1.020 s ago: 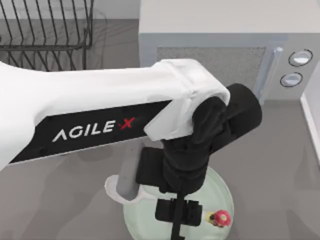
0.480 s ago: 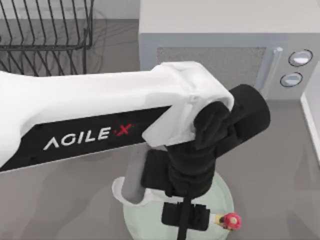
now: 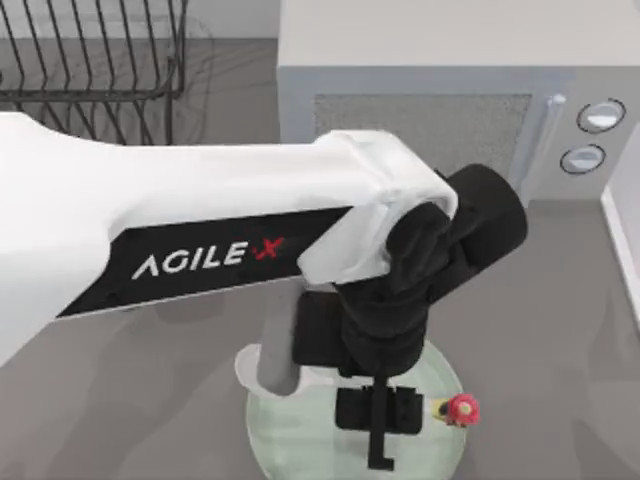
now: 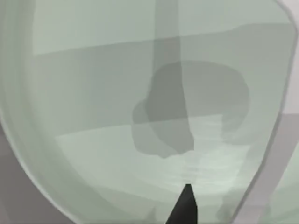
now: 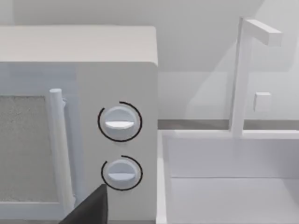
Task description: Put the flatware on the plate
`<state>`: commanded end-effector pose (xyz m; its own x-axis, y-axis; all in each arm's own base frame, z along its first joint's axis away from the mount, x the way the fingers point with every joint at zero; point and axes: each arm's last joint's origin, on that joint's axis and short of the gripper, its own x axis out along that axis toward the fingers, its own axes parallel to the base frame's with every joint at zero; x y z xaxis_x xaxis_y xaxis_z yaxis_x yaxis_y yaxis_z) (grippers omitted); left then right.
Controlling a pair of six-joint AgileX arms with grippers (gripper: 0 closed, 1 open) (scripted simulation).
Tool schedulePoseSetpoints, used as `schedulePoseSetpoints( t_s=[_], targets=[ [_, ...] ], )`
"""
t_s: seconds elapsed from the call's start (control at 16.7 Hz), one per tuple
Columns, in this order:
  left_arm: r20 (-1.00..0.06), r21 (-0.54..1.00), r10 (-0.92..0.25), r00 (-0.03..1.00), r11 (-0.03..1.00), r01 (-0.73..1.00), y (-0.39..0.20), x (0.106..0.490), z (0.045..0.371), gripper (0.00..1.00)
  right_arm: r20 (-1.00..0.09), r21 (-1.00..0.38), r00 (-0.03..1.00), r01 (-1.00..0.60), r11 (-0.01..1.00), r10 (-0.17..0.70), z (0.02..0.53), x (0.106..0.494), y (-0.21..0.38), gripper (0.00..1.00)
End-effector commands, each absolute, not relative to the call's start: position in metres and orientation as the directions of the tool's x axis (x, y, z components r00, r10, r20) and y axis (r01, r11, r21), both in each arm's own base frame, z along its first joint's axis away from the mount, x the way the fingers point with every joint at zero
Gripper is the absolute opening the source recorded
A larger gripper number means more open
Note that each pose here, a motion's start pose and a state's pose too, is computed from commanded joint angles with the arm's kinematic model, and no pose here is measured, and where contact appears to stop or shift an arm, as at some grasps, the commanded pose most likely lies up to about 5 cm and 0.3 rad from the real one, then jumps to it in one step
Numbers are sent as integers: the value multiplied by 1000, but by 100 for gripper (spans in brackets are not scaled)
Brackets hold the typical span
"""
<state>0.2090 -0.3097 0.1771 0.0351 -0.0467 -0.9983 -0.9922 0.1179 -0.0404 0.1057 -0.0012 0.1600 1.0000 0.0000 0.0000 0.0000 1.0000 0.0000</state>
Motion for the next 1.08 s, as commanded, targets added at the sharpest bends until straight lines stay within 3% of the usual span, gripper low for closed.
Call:
schedulePoseSetpoints(
  t_s=[0.36, 0.66, 1.08],
  targets=[
    [-1000, 1, 27, 1, 80, -997, -303, 220, 135, 0, 0, 0, 1000, 0, 1000, 0, 160, 106, -1, 100],
    [-1000, 1, 27, 1, 80, -997, -303, 220, 135, 0, 0, 0, 1000, 0, 1000, 0, 160, 106, -1, 100],
    [-1000, 1, 27, 1, 80, -997, -303, 220, 135, 53, 0, 0, 1000, 0, 1000, 0, 160, 106, -1, 100]
  ],
)
